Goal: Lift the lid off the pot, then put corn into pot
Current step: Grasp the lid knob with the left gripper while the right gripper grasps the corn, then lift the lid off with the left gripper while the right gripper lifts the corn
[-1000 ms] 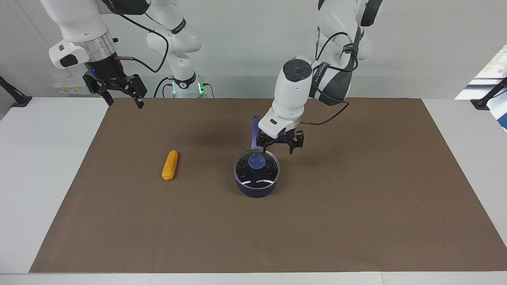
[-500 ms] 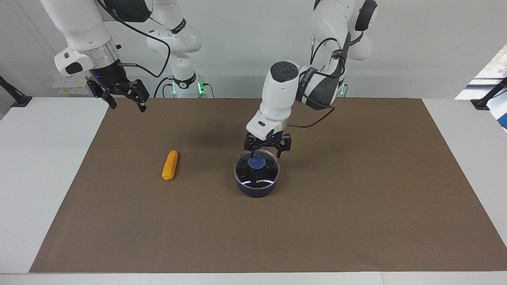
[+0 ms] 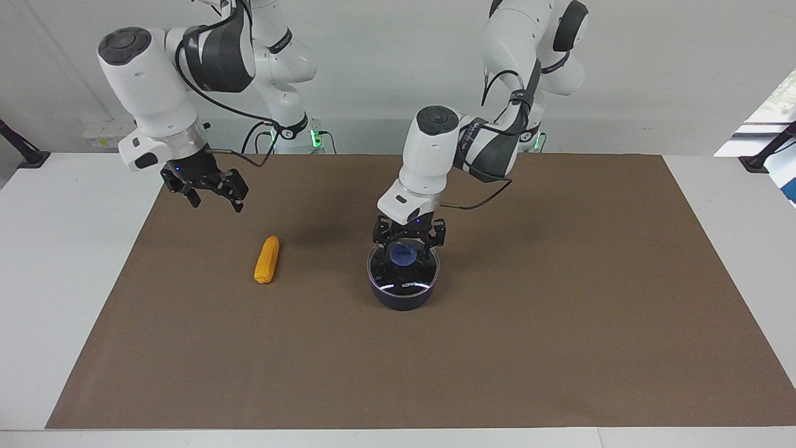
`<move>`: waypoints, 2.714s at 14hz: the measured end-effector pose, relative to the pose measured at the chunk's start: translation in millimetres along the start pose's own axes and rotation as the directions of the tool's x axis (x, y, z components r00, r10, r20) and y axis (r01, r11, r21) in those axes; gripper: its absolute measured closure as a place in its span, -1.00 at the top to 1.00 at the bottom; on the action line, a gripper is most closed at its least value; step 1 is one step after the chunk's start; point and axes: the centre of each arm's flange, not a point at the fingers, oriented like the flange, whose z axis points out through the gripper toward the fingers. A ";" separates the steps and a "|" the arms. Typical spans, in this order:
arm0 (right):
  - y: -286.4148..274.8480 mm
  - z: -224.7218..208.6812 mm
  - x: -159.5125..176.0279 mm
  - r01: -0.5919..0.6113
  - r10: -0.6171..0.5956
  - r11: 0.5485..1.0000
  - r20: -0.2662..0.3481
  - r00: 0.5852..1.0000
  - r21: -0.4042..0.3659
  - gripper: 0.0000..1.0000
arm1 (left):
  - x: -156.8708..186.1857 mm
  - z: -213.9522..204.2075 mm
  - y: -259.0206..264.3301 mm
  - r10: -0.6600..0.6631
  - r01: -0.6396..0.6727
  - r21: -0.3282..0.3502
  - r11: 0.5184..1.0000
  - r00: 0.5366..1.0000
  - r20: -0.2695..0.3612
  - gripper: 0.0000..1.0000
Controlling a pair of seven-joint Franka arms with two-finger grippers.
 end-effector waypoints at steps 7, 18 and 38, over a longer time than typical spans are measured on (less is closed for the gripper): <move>-21.2 94.6 10.2 0.025 -0.025 1.000 -0.003 1.000 -0.002 1.00 | -4.9 10.2 -2.2 -0.030 0.030 0.034 0.999 1.000 0.000 1.00; -26.9 205.3 -3.7 0.029 -0.029 1.000 0.019 0.999 -0.011 0.92 | -12.2 17.1 3.9 -0.169 0.169 0.022 0.985 0.986 -0.012 1.00; -48.2 179.2 5.1 0.006 -0.004 0.998 -0.029 1.000 0.057 -0.30 | 31.8 -39.0 -49.8 -0.294 0.293 -0.021 0.956 0.953 -0.074 0.19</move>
